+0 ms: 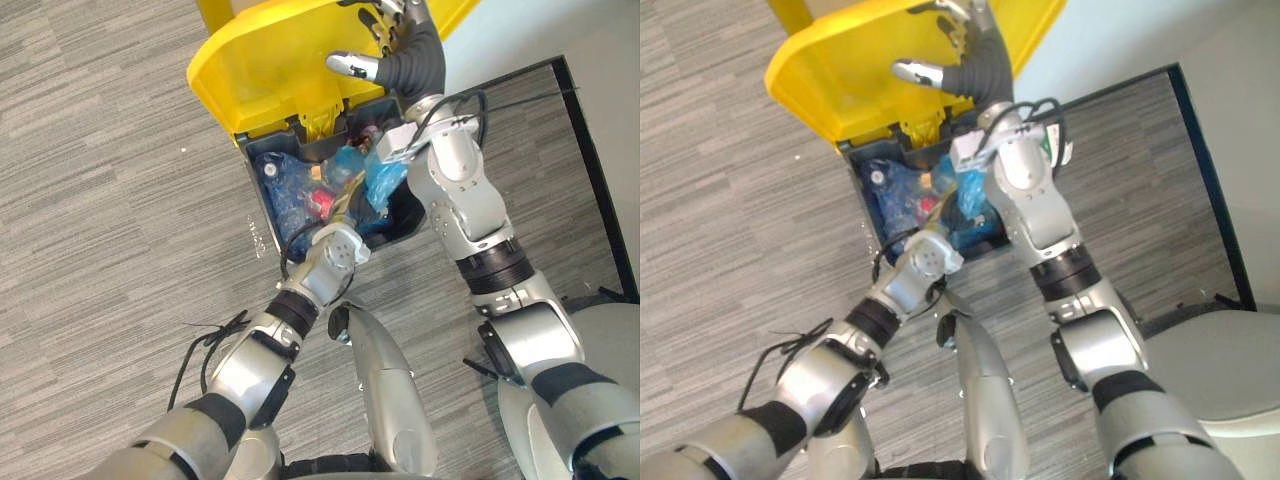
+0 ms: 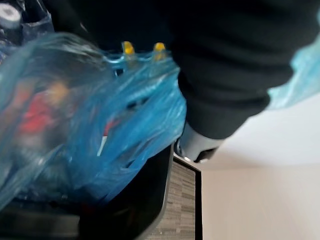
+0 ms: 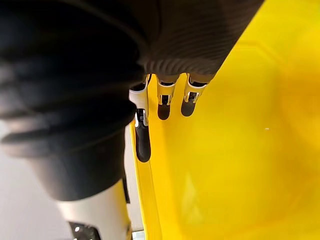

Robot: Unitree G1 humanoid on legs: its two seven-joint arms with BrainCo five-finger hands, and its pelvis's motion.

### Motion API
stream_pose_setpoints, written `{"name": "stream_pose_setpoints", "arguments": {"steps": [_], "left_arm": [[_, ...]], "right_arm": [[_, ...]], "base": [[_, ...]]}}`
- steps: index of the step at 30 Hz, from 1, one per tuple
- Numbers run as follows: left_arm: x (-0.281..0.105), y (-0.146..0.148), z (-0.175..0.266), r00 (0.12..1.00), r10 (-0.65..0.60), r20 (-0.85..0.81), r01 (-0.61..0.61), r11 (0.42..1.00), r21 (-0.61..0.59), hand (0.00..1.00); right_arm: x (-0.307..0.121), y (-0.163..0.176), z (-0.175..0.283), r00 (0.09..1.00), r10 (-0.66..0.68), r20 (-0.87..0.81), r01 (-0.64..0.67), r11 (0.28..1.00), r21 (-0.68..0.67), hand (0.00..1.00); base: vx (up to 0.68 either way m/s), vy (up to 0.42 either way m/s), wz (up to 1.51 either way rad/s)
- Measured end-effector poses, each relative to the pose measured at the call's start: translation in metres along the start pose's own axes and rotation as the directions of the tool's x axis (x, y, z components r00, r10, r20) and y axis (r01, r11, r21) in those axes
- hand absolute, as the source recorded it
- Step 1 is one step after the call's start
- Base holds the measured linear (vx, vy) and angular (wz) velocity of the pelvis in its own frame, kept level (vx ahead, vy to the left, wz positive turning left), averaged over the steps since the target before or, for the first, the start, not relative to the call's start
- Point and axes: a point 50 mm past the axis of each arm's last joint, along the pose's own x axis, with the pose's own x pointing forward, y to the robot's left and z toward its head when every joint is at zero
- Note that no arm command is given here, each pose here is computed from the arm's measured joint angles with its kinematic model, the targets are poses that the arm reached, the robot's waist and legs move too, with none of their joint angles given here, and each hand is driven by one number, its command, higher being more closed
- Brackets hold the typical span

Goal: Gather rubbish on tea table into small bin, then transfer packed bag to large trash can.

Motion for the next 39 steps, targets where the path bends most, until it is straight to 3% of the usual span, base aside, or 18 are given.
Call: {"name": "stream_pose_setpoints", "arguments": {"steps": [11,19,25,29,33,39], "left_arm": [[-0.003,0.000,-0.003,1.000,0.009,0.001,-0.009,0.998,0.069,0.00],[-0.005,0.004,-0.006,0.999,0.032,0.008,-0.033,0.959,0.282,0.00],[-0.005,0.004,0.004,0.998,0.034,0.050,-0.048,0.952,0.302,0.00],[-0.007,0.012,0.022,0.989,0.073,0.132,-0.107,0.957,0.271,0.00],[-0.023,0.019,0.034,0.969,0.112,0.221,-0.142,0.982,0.122,0.00],[-0.070,0.016,-0.027,0.989,0.105,0.101,-0.096,0.991,-0.092,0.00]], "right_arm": [[-0.002,0.002,-0.004,1.000,0.004,-0.013,-0.005,0.999,-0.032,0.00],[-0.024,-0.004,-0.024,0.997,-0.023,-0.071,0.020,0.999,-0.040,0.00],[-0.033,-0.012,-0.030,0.995,-0.054,-0.086,0.048,0.997,-0.068,0.00],[-0.051,-0.017,-0.040,0.990,-0.089,-0.113,0.082,0.995,-0.065,0.00],[-0.079,-0.040,-0.057,0.966,-0.184,-0.183,0.168,0.981,-0.099,0.00],[-0.134,-0.068,-0.099,0.874,-0.308,-0.375,0.261,0.950,-0.171,0.00]], "base": [[-0.04,-0.017,0.02],[-0.05,-0.027,0.13],[-0.04,-0.040,0.07],[-0.04,-0.030,0.08],[-0.04,-0.036,0.23],[-0.06,-0.038,0.18]]}}
